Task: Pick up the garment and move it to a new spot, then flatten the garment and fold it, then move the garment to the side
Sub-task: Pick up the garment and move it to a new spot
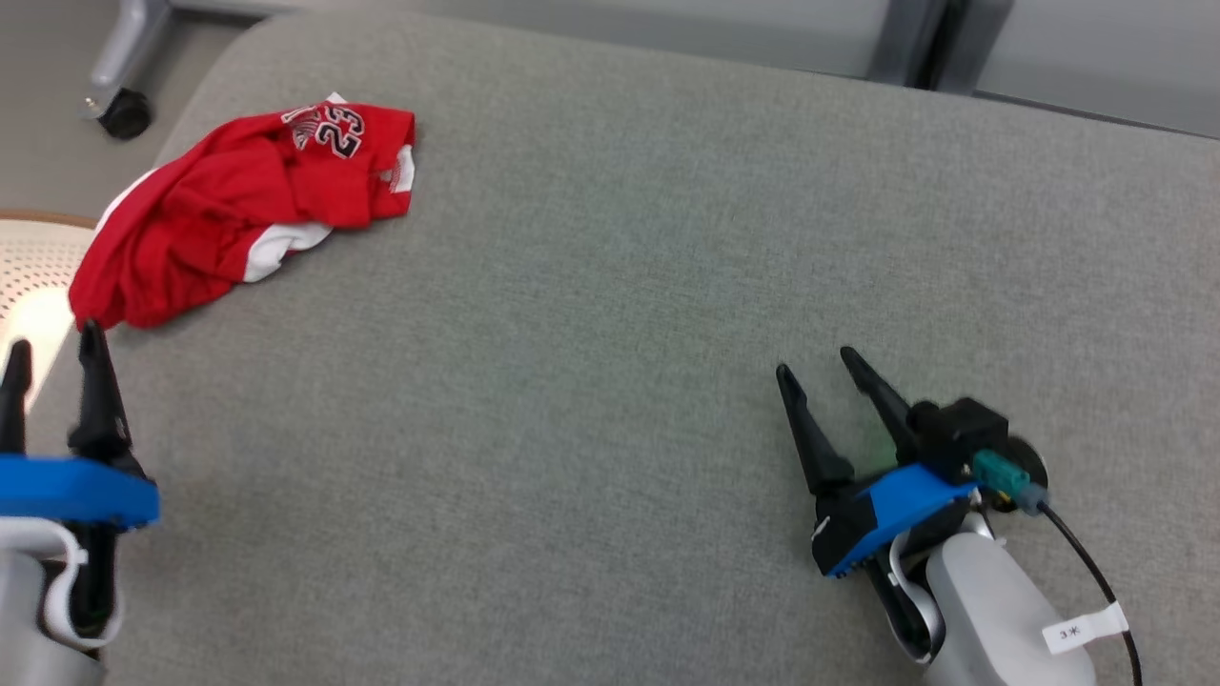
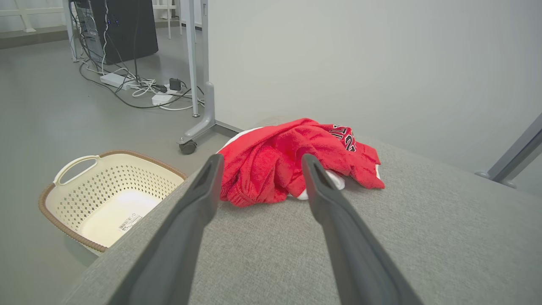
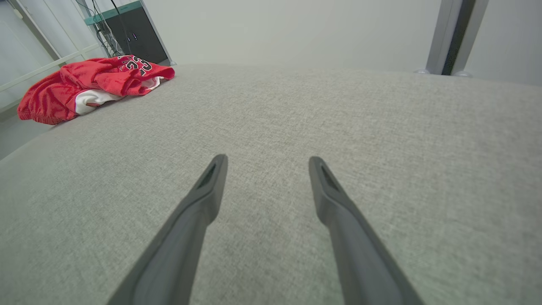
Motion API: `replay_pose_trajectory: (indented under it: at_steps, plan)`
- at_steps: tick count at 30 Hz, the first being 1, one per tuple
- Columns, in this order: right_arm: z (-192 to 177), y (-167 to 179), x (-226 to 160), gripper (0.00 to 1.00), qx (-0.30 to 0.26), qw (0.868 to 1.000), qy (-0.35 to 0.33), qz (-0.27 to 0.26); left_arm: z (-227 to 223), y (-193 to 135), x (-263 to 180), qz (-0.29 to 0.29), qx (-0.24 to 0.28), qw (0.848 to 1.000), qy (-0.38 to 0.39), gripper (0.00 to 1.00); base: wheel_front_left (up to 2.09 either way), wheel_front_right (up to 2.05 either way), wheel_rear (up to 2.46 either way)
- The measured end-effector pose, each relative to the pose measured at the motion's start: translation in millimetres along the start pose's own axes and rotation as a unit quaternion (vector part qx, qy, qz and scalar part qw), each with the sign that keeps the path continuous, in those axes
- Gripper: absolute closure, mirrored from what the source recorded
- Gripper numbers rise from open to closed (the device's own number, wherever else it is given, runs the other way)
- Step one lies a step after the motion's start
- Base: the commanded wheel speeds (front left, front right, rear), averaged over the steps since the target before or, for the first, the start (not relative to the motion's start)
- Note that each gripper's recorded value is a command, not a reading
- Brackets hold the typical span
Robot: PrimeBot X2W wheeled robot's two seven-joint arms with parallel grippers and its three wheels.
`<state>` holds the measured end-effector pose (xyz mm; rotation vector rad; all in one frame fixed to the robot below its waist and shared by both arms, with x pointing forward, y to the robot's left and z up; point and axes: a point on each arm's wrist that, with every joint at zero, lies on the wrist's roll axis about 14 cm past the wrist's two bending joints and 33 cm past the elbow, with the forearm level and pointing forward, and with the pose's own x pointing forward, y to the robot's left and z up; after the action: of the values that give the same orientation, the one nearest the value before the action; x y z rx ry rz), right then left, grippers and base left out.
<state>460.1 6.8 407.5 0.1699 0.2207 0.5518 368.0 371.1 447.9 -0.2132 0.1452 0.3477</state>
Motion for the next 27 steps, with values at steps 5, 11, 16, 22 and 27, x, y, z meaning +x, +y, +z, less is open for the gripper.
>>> replay_pose_trajectory:
  at_steps: [5,11,16,22,27]
  plan:
    - [-7.7,-12.6,11.2,0.00,0.002,1.000,-0.001,-0.004,13.2,-8.0,49.8,-0.032,0.036,0.999,0.013,0.00,0.00,0.00,0.00]
    - [-8.4,-24.1,22.6,0.00,-0.003,1.000,-0.014,-0.005,-5.9,-7.5,88.9,-0.042,0.071,0.994,0.075,0.00,0.00,0.00,0.00]
    - [-8.1,-35.6,24.5,0.00,-0.003,1.000,-0.021,-0.016,-21.3,3.1,109.3,-0.025,0.087,0.989,0.116,0.00,0.00,0.00,0.00]
    - [-11.8,-50.4,26.2,0.00,-0.006,0.999,-0.025,-0.032,-40.7,7.9,125.7,-0.012,0.091,0.984,0.155,0.00,0.00,0.00,0.00]
    - [-15.4,-55.4,28.4,0.00,-0.006,0.999,-0.027,-0.036,-55.9,15.0,131.4,0.003,0.093,0.979,0.183,1.00,0.00,0.00,0.00]
